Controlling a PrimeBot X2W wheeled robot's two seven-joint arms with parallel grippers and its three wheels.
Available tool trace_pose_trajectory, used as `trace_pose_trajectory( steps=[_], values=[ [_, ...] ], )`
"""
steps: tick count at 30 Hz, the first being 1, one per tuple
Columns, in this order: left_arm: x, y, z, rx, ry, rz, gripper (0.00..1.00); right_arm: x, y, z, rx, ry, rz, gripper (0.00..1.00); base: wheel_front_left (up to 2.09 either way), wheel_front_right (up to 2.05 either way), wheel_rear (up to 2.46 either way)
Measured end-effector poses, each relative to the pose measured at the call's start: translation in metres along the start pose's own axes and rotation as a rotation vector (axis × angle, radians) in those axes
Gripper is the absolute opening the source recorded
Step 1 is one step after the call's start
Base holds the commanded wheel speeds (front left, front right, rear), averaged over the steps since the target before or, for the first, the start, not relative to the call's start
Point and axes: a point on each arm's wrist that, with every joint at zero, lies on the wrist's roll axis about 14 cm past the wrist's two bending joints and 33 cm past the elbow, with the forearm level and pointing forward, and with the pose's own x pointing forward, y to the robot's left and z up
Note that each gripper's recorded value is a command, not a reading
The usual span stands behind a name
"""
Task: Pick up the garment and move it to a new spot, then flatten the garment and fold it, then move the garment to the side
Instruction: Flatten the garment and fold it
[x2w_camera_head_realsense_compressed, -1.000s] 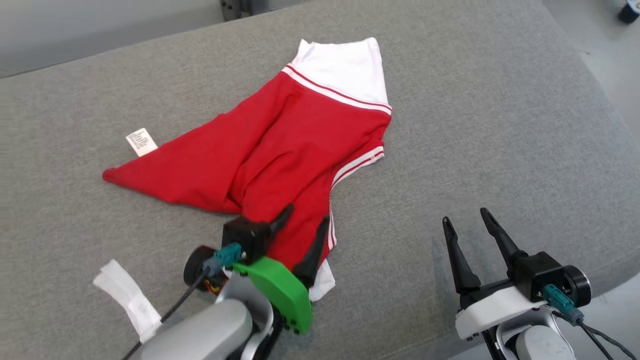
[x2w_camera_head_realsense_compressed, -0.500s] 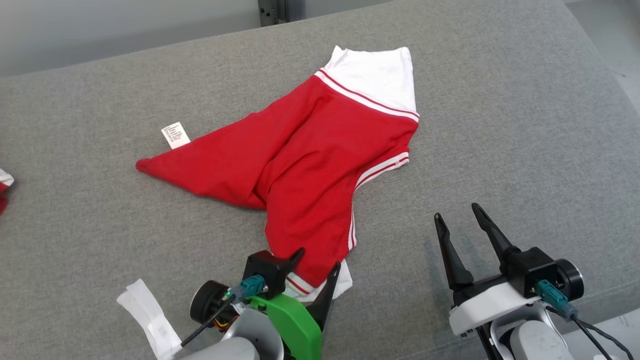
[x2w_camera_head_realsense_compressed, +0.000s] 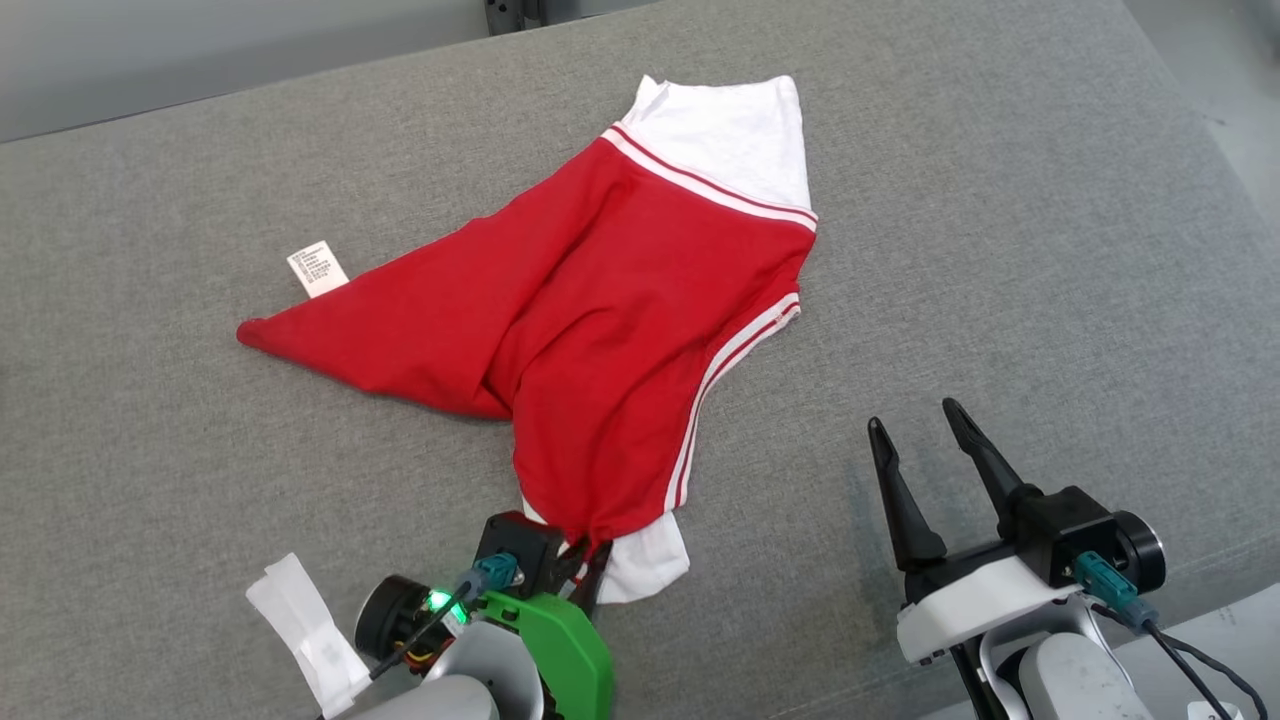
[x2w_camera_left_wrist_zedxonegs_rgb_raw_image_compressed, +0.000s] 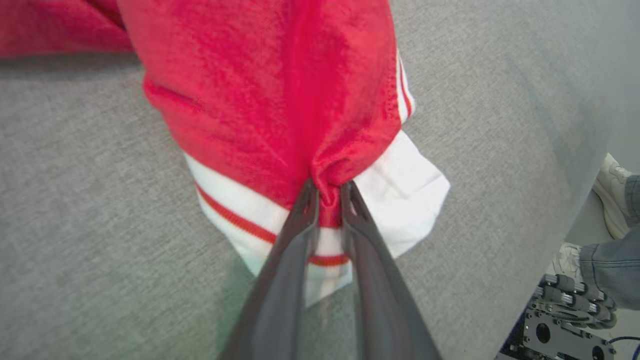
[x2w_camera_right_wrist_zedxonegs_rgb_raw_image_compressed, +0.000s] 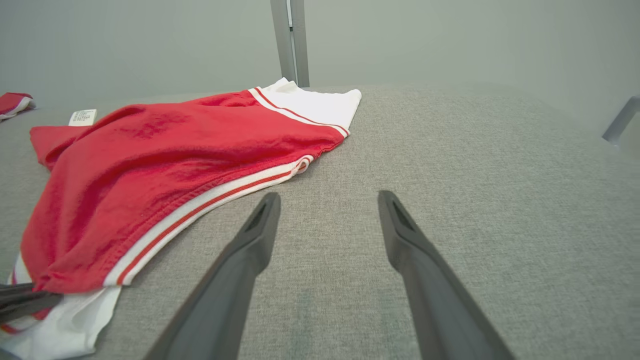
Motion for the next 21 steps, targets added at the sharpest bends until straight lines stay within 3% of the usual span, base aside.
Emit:
trace_pose_trajectory(
  steps=[4,11,15,21],
  values=[
    [-0.002,-0.018,0.023,-0.034,-0.077,-0.07,0.0,-0.003,-0.004,0.002,-0.002,-0.005,-0.014,1.0,0.0,0.0,0.0],
    [-0.018,-0.058,0.162,-0.038,-0.439,-0.236,0.0,-0.01,-0.012,0.008,-0.001,-0.021,-0.042,1.0,0.0,0.0,0.0],
    [-0.011,-0.073,0.226,-0.002,-0.536,-0.281,0.0,-0.009,-0.015,0.019,-0.002,-0.051,-0.049,1.0,0.0,0.0,0.0],
    [0.035,-0.066,0.289,0.015,-0.595,-0.221,0.0,-0.015,-0.026,0.026,0.007,-0.064,-0.088,1.0,0.0,0.0,0.0]
  ],
)
